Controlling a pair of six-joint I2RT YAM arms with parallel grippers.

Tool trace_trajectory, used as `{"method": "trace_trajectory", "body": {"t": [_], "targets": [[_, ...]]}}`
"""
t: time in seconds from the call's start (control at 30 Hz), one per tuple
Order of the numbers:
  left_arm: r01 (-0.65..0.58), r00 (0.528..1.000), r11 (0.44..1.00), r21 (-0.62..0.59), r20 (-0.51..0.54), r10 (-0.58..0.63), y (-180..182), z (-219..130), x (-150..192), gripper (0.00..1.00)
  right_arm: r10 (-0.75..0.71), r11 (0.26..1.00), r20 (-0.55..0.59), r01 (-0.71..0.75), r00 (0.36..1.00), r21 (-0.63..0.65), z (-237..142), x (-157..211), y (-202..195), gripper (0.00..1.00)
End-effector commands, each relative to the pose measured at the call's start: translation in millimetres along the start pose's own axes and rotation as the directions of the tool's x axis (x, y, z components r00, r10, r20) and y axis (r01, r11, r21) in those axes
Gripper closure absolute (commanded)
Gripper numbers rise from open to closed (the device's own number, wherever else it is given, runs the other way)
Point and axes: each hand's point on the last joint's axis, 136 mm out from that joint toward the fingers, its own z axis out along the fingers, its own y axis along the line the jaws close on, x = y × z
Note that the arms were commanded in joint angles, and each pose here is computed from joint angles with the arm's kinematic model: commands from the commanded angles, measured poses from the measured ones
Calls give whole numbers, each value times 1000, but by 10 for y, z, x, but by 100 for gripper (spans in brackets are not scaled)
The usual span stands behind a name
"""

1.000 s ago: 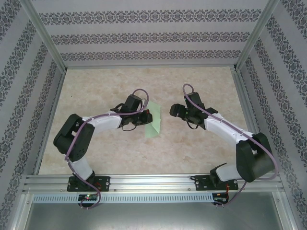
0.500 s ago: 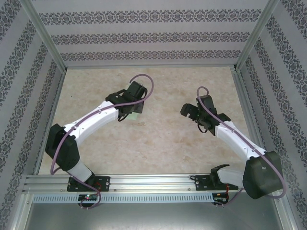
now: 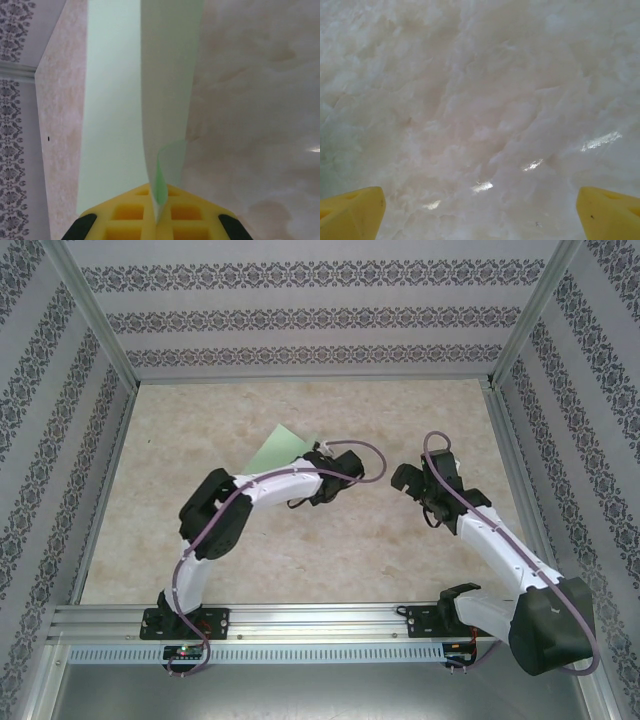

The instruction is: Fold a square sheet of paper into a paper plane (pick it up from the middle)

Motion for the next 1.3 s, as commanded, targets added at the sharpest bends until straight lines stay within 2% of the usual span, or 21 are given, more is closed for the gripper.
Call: {"method": "trace_trajectory", "body": {"t": [0.0,0.2,0.47,0.77,0.9,1.0,1.07,1.17,1.27], "targets": [[-67,998,998,-9,14,67,-141,-98,-57,98,23,999,8,-23,1000,33,10,17,-115,2],[-79,997,992,97,-7,80,-522,-72,22,96,35,999,-7,-34,999,41,41,25,-146,2],[-32,996,961,275,-68,53,-914,-46,217,88,47,998,-15,-46,999,47,57,31,-167,2],[20,993,915,403,-116,29,-1183,-87,312,83,59,997,-19,-58,998,42,47,24,-170,2],[58,994,885,463,-112,-7,-1141,-268,232,73,64,997,-22,-63,998,33,36,19,-153,2],[106,993,819,564,-96,-62,-1058,-580,110,61,63,998,-25,-62,998,18,19,-1,-115,2],[129,992,751,647,-73,-107,-989,-842,17,53,58,998,-28,-58,998,3,8,-20,-74,2],[155,983,653,741,-51,-175,-858,-1139,-94,45,48,999,-37,-49,998,-23,2,-41,-3,2],[207,963,559,803,-68,-260,-674,-1273,-166,41,34,997,-60,-38,998,-64,15,-41,98,2]]}}
